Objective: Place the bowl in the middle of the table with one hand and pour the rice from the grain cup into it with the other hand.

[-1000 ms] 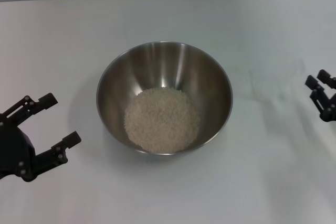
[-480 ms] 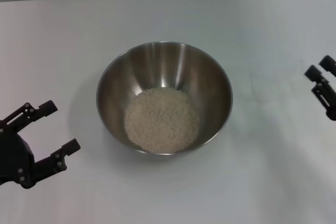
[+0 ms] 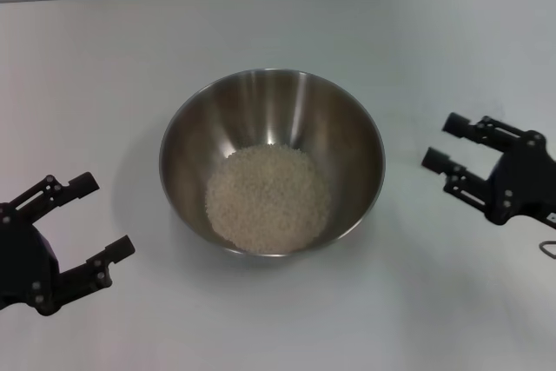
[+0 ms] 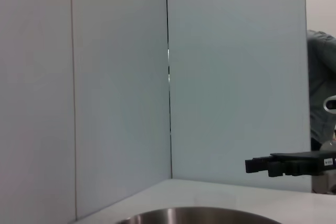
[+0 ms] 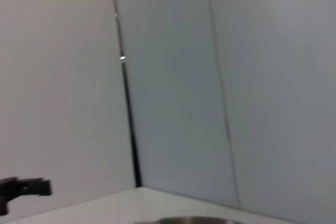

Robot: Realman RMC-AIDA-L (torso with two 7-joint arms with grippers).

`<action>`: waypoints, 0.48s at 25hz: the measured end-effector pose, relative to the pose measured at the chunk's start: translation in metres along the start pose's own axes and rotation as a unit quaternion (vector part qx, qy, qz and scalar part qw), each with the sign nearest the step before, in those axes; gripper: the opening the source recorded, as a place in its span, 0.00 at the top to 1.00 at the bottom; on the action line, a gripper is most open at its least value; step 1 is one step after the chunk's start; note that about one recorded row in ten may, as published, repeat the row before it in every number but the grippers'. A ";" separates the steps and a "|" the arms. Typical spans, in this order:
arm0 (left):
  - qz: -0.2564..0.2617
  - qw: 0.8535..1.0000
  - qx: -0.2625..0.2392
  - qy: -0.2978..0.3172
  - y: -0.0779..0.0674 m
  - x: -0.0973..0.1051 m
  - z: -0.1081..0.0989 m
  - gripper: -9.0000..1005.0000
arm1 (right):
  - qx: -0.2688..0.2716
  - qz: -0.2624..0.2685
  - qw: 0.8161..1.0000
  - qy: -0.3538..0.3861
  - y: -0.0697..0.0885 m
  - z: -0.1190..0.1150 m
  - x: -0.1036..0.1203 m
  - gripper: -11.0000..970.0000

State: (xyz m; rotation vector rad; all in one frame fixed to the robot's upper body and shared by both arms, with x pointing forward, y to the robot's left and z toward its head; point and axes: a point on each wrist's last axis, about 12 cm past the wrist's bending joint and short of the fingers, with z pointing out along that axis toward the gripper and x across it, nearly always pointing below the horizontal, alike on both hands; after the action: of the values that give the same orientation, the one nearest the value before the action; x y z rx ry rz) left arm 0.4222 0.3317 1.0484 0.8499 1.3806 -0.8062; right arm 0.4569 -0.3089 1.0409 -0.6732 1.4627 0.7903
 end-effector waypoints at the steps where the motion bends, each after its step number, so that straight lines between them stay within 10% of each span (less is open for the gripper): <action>1: -0.001 1.000 0.000 0.003 0.001 0.000 0.000 0.19 | -0.008 0.000 1.000 0.005 -0.001 0.002 -0.001 0.43; 12: -0.012 0.999 0.009 0.040 0.021 -0.011 -0.005 0.19 | -0.078 -0.013 0.994 0.073 -0.022 0.014 -0.028 0.40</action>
State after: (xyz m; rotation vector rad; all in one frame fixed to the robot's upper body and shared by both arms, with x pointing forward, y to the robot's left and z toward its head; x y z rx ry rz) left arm 0.4375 0.3464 1.0602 0.8901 1.4581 -0.8109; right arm 0.4841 -0.3122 1.0671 -0.8824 1.5304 0.8563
